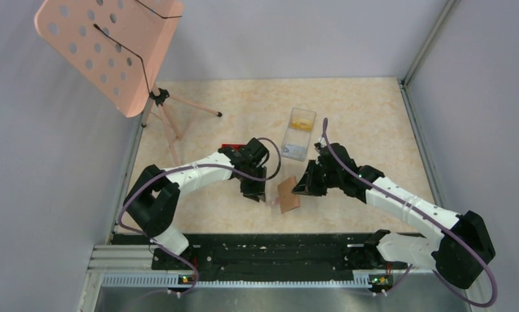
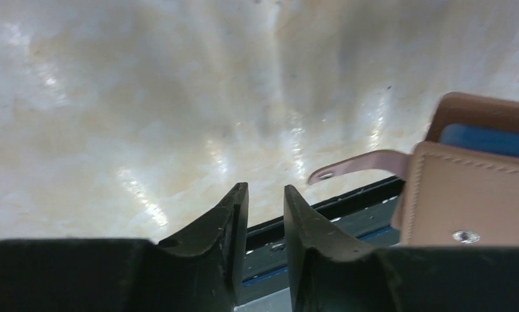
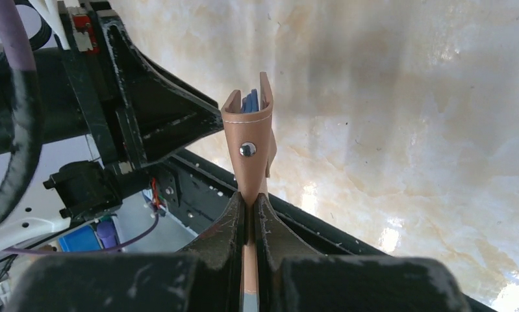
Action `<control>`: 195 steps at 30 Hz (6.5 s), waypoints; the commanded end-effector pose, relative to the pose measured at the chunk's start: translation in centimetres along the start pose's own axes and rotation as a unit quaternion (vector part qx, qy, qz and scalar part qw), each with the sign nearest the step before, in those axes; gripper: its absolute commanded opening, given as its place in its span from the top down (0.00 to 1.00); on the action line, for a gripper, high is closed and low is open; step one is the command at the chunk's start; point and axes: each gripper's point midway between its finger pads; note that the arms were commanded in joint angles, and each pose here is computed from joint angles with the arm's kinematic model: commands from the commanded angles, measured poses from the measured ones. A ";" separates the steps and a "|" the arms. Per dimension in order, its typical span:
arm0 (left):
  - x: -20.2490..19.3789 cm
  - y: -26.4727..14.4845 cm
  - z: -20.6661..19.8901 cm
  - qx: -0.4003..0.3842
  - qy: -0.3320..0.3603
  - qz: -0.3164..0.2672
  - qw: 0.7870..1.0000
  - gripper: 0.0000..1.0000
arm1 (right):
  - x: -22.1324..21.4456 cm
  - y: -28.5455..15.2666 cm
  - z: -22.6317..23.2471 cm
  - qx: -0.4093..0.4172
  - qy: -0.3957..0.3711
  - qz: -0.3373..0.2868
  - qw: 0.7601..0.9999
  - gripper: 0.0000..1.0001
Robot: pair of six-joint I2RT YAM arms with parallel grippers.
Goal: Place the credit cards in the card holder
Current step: Open the card holder, then move the storage box to the center of the board.
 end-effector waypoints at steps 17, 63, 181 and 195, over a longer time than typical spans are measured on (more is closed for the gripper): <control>0.8 -4.3 -3.6 -0.199 -0.021 -0.108 0.974 0.35 | -0.3 -1.9 2.1 0.057 0.013 -0.011 0.998 1.00; 3.3 -9.4 -4.9 -0.188 0.003 -0.169 0.967 1.00 | 11.6 -3.3 1.1 -0.069 -0.060 -0.087 0.992 0.20; -0.8 -11.6 -2.5 -0.176 -0.009 -0.173 0.969 1.00 | 25.7 9.6 -2.2 -0.276 -0.213 -0.032 0.937 0.47; 0.5 -11.1 -3.2 -0.189 -0.007 -0.171 0.967 1.00 | 25.1 6.4 -4.8 -0.336 -0.172 -0.058 0.924 0.94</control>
Point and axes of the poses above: each gripper's point midway between its finger pads, its own y axis out along the fingers, its own z axis along the line the jaws close on, x = y × z, and after that the axes turned 15 degrees about y, right-handed
